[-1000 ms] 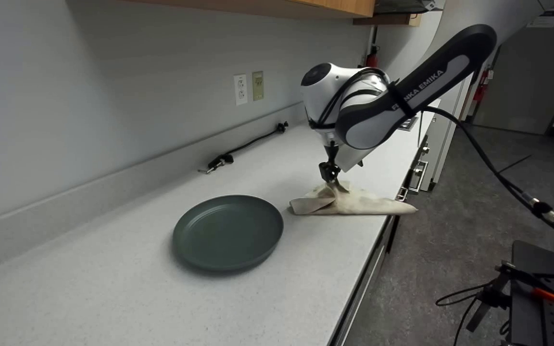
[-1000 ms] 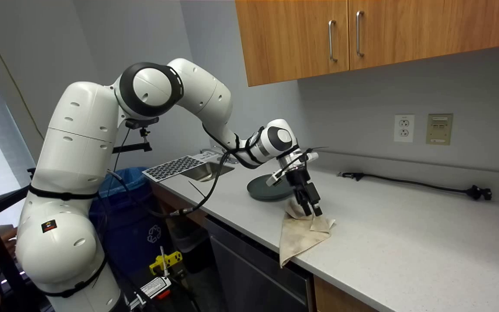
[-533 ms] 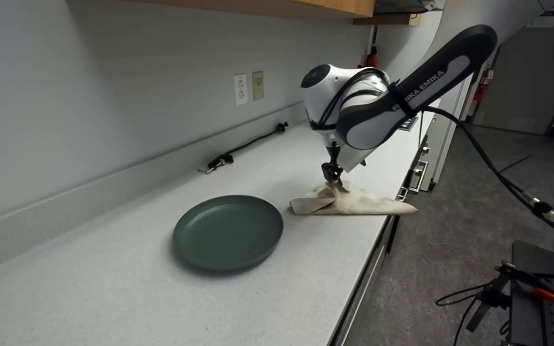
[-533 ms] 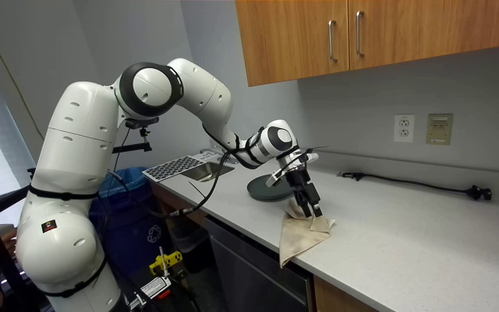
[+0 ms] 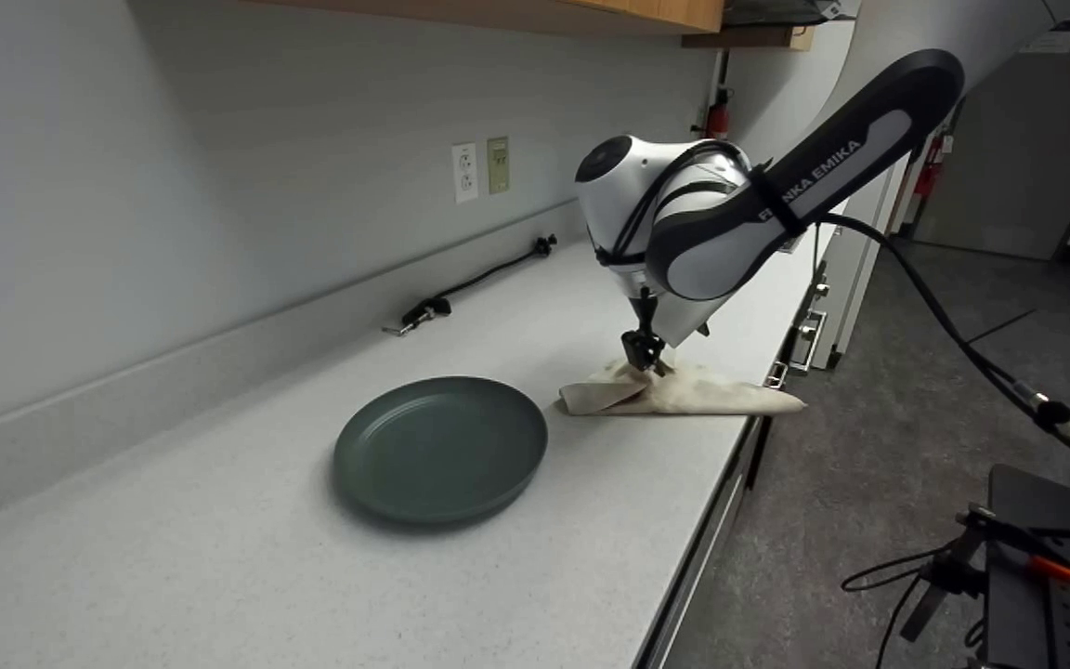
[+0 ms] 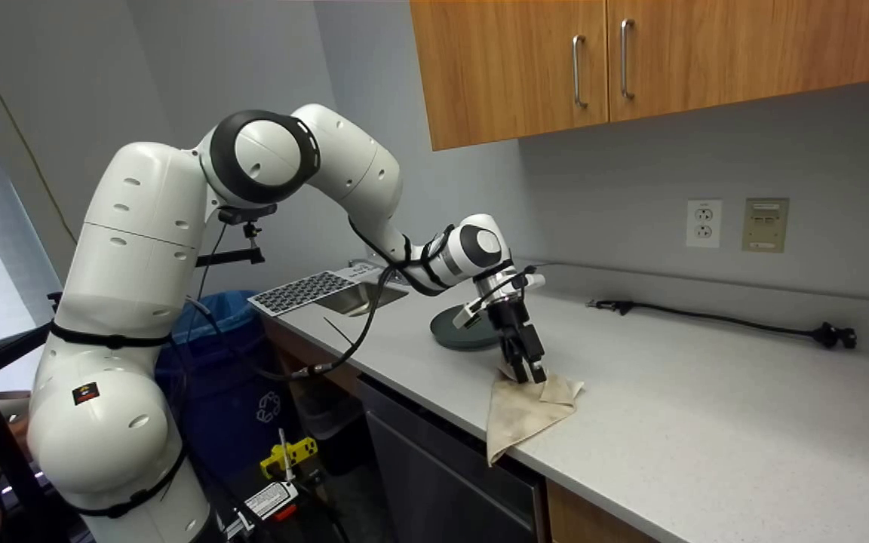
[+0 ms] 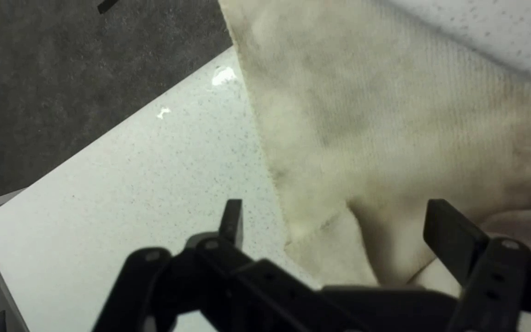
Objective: Fold the towel twice
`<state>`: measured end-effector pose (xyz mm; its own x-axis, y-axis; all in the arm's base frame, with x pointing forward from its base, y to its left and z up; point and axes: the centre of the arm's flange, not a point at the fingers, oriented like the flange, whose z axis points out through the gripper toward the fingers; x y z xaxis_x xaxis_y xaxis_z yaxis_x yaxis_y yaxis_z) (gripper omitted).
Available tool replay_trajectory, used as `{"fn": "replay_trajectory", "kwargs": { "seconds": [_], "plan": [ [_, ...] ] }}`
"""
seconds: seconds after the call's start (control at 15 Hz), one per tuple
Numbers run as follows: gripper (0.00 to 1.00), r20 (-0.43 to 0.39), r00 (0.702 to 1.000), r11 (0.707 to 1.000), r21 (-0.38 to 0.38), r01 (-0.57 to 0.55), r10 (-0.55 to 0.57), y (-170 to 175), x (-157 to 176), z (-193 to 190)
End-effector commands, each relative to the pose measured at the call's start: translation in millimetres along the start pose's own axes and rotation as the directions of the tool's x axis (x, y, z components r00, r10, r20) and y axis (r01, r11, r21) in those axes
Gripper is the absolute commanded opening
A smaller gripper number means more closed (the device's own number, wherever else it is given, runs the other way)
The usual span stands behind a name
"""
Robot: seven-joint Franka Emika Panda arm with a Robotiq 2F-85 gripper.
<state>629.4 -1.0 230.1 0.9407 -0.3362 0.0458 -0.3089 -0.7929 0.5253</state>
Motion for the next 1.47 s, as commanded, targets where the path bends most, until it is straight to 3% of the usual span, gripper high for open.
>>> {"fn": "replay_trajectory", "kwargs": {
  "seconds": [0.0, 0.67, 1.4],
  "plan": [
    [1.0, 0.029, 0.999, 1.0, 0.003, 0.017, -0.017, -12.2, -9.3, -1.7],
    [1.0, -0.087, 0.995, 0.989, -0.139, -0.054, 0.042, -1.4, 2.9, 8.5],
    [1.0, -0.087, 0.983, 0.965, -0.192, -0.178, 0.164, 1.1, -0.5, 10.5]
  ]
}}
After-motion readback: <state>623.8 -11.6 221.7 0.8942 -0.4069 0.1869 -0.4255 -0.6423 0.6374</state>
